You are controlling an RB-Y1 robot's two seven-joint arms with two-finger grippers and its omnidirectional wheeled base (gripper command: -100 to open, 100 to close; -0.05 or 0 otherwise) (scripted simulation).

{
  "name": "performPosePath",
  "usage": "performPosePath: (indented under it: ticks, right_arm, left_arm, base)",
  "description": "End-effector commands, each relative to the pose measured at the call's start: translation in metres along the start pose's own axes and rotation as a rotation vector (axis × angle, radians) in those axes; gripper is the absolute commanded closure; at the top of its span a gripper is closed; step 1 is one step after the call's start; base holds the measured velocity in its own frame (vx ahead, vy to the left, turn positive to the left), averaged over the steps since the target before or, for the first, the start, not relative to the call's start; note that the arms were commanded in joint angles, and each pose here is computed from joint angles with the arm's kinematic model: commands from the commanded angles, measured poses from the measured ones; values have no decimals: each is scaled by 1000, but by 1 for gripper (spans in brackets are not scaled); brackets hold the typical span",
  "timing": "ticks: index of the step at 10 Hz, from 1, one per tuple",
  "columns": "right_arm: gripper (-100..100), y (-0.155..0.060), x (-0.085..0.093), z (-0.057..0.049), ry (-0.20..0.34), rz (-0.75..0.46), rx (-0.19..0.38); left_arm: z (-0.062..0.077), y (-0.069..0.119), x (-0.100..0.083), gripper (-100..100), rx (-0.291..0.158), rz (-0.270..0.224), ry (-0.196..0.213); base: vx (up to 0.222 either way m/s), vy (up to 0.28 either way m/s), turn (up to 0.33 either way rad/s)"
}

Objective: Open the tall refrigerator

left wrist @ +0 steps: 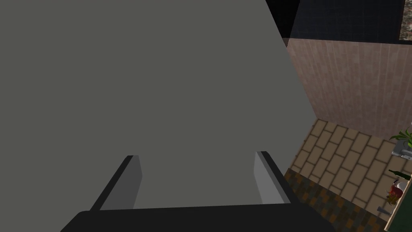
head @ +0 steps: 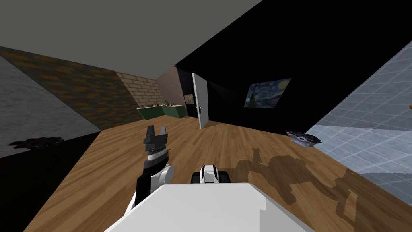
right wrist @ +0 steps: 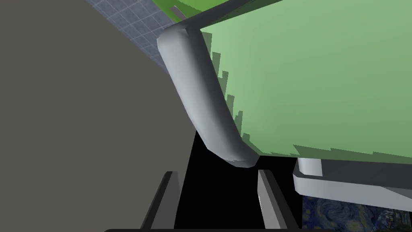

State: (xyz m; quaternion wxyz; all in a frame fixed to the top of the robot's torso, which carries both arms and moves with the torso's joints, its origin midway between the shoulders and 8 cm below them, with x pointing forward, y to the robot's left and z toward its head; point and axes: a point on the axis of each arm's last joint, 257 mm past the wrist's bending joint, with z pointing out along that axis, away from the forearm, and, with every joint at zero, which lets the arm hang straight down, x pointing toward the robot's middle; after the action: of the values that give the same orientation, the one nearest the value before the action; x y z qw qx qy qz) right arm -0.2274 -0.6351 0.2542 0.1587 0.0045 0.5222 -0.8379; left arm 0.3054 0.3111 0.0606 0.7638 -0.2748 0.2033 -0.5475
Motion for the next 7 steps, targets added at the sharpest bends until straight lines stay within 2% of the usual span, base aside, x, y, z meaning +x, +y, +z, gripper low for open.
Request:
performPosePath:
  ticks: [1, 3, 4, 5, 6, 7]
  right_arm:
    - [100, -14, 1, 1, 12, -25, 27]
    - [100, -27, 21, -3, 66, -65, 47]
    - [100, -27, 21, -3, 66, -65, 47]
    - [100, -16, 25, -7, 67, -49, 24]
    - [100, -16, 41, -9, 102, -58, 26]
    - [100, -16, 41, -9, 102, -58, 26]
  left_arm:
    - [0, 0, 0, 0, 0, 0, 0]
    - [0, 0, 0, 0, 0, 0, 0]
    - [0, 0, 0, 0, 0, 0, 0]
    - [0, 0, 0, 0, 0, 0, 0]
    - [0, 0, 0, 0, 0, 0, 0]
    - [0, 0, 0, 0, 0, 0, 0]
  base:
    - [198, -51, -15]
    - [272, -14, -21]
    - [318, -5, -40]
    - [140, 5, -16]
    - [205, -38, -16]
    - [232, -63, -38]
